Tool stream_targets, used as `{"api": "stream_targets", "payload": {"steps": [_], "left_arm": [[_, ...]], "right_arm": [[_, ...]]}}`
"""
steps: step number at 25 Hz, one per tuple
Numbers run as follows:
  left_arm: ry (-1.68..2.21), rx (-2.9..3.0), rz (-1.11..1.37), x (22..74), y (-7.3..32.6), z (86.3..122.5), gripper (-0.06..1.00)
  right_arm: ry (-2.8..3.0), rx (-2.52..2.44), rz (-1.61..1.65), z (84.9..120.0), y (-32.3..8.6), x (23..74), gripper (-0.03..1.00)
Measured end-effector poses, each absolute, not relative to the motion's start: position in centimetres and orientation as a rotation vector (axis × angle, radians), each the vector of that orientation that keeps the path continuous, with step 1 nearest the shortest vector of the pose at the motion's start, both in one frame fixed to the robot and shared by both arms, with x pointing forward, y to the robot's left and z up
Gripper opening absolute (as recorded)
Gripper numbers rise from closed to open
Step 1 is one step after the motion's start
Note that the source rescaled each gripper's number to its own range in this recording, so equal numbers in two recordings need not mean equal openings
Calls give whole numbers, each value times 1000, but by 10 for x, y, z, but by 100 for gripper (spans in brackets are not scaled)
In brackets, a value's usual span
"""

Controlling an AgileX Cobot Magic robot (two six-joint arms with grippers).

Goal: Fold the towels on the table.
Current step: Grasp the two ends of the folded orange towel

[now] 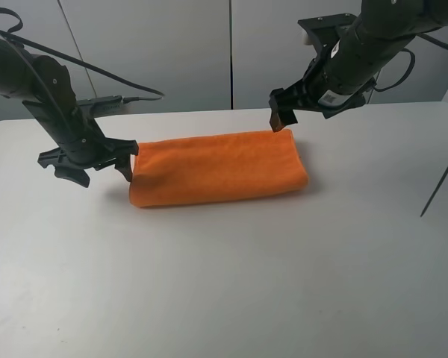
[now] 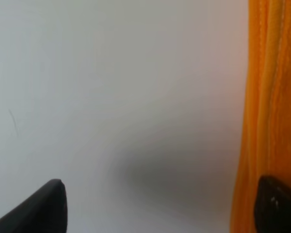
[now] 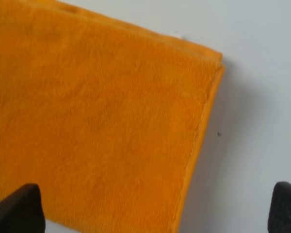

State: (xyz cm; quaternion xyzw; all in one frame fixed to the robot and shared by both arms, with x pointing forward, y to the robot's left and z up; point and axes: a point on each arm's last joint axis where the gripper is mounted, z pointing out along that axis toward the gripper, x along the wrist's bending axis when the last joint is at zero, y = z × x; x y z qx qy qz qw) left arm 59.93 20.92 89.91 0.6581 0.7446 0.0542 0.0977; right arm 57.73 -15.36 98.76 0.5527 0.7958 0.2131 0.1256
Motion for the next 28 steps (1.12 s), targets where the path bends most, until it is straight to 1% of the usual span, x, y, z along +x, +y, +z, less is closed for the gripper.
{"api": "stream_targets", "payload": {"steps": [3,6,10,14,17,22,25,28], "left_arm": [[2193,1903,160,603,207,895,100],[2171,1870,177,606,206,895,100],[2162,1855,184,608,205,896,100],[2141,1834,201,610,205,897,100],[2151,1839,193,611,204,889,100],[2193,1856,156,610,204,870,100],[2197,1859,153,610,204,867,100],[2198,1859,152,611,204,866,100]], "right_arm": [[2331,1641,621,987,-148,587,100],[2345,1676,606,977,-146,596,100],[2353,1698,584,969,-148,599,100],[2318,1755,606,971,-157,604,100],[2317,1812,621,966,-165,607,100],[2415,1848,662,953,-158,606,100],[2516,1905,713,945,-159,607,100],[2561,1946,798,942,-171,613,100]]}}
